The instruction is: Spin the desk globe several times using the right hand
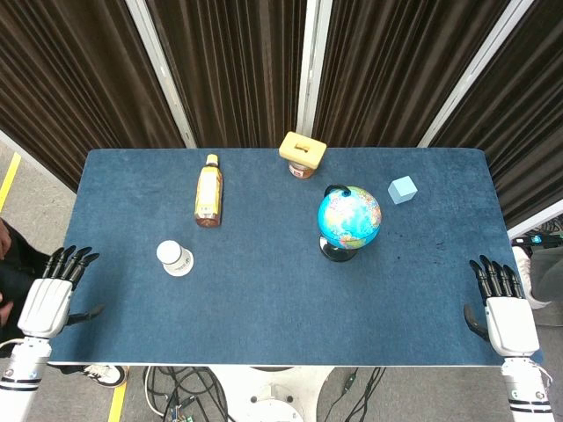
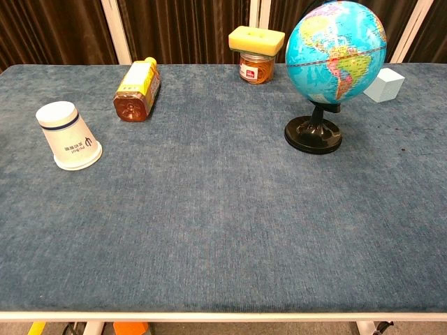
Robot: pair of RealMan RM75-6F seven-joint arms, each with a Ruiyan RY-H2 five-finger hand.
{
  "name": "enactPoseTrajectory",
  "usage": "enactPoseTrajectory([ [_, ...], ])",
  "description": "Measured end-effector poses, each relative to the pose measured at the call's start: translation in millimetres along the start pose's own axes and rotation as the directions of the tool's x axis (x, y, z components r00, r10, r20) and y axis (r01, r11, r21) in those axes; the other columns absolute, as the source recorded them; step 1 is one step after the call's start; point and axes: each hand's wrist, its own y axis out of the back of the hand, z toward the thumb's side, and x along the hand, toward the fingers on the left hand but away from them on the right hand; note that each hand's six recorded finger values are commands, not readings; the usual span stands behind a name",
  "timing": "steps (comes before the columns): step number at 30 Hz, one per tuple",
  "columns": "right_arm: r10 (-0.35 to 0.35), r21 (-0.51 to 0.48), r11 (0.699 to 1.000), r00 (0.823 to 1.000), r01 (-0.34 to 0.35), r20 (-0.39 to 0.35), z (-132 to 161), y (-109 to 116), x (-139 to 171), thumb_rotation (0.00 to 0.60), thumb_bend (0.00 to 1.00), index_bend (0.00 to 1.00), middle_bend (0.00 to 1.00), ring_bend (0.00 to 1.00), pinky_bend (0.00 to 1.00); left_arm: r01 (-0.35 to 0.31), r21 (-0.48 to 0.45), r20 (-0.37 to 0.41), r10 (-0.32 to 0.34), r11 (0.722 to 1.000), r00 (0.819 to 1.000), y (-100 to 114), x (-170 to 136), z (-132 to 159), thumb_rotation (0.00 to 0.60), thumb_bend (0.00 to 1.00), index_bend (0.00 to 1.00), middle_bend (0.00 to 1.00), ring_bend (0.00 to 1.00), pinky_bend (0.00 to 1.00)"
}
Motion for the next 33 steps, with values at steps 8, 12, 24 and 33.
enactPoseTrajectory([
  [8, -0.015, 0.000, 1.000, 1.000, 0.015, -0.023, 6.6, 4.0, -2.5, 0.600, 0.34, 0.00, 0.00, 0.00, 0.00, 0.004, 0.002, -0.003, -0.004, 1.000, 1.000, -1.1, -0.3, -1.1, 0.600, 0.05, 0.16, 0.10, 0.02, 0.06],
  [12, -0.034, -0.003, 0.999, 0.998, 0.034, -0.054, 15.6, 8.5, -8.5, 0.600, 0.34, 0.00, 0.00, 0.00, 0.00, 0.004, 0.001, -0.003, -0.004, 1.000, 1.000, -1.3, 0.8, -1.4, 0.600, 0.05, 0.16, 0.10, 0.02, 0.06],
  [24, -0.108, 0.000, 0.993, 0.941, 0.114, -0.319, 95.0, 24.0, -47.7, 0.600, 0.34, 0.00, 0.00, 0.00, 0.00, 0.009, 0.001, -0.006, -0.009, 1.000, 1.000, -3.9, -1.0, -3.0, 0.600, 0.05, 0.16, 0.10, 0.02, 0.06],
  [33, -0.073, 0.036, 0.994, 0.891, 0.099, -0.447, 146.3, 12.4, -74.3, 0.600, 0.34, 0.00, 0.00, 0.00, 0.00, 0.017, -0.002, -0.013, -0.017, 1.000, 1.000, -6.8, -2.0, -7.3, 0.600, 0.05, 0.16, 0.10, 0.02, 0.06],
])
